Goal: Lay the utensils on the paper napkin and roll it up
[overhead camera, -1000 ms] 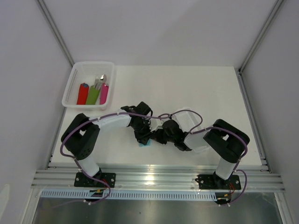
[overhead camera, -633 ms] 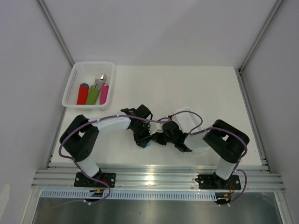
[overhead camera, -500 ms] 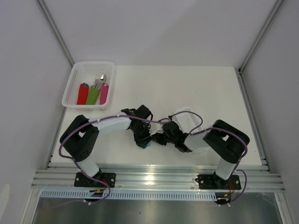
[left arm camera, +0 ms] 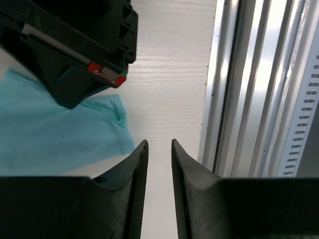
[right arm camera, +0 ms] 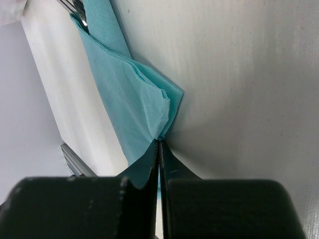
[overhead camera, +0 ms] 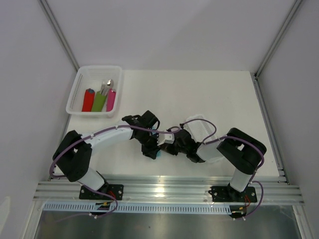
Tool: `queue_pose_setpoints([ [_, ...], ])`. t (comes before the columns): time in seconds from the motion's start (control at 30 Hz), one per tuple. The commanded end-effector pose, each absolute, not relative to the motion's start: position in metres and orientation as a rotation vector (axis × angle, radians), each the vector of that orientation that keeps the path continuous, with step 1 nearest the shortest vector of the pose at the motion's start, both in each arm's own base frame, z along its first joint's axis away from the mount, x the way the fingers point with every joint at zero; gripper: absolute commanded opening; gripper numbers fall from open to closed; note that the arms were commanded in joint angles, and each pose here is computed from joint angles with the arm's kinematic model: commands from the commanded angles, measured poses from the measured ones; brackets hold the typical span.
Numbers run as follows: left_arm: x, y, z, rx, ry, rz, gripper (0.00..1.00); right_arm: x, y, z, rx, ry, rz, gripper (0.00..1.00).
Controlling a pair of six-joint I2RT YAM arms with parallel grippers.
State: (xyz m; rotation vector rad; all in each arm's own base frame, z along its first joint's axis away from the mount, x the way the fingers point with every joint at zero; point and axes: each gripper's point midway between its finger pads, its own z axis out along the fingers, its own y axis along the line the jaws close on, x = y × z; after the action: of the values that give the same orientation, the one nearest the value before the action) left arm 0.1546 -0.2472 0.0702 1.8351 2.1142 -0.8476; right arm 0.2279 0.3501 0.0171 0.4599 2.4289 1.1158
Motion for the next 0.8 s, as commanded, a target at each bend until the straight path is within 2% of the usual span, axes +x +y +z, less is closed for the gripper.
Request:
queue_pose_setpoints([
  [0.0,0.178,-0.259,0.067,1.8,2.083,-0.757,0.25,0.223,0.338,0.006,0.47,2.46,1.03,0.0],
  [0.17,0.205,-0.261,0.06,1.678,2.046,-0.619,0.13,0.223,0.338,0.009,0.468,2.452,1.035,0.0],
  [0.23,0.22,-0.26,0.058,1.613,2.051,-0.533,0.12,0.223,0.338,0.01,0.464,2.452,1.034,0.0],
  [0.53,0.207,-0.249,0.02,1.613,2.194,-0.506,0.13,0.223,0.341,0.01,0.466,2.452,1.045,0.0],
  [0.77,0.19,-0.249,0.009,1.689,2.22,-0.547,0.17,0.222,0.341,0.008,0.476,2.458,1.04,0.0],
])
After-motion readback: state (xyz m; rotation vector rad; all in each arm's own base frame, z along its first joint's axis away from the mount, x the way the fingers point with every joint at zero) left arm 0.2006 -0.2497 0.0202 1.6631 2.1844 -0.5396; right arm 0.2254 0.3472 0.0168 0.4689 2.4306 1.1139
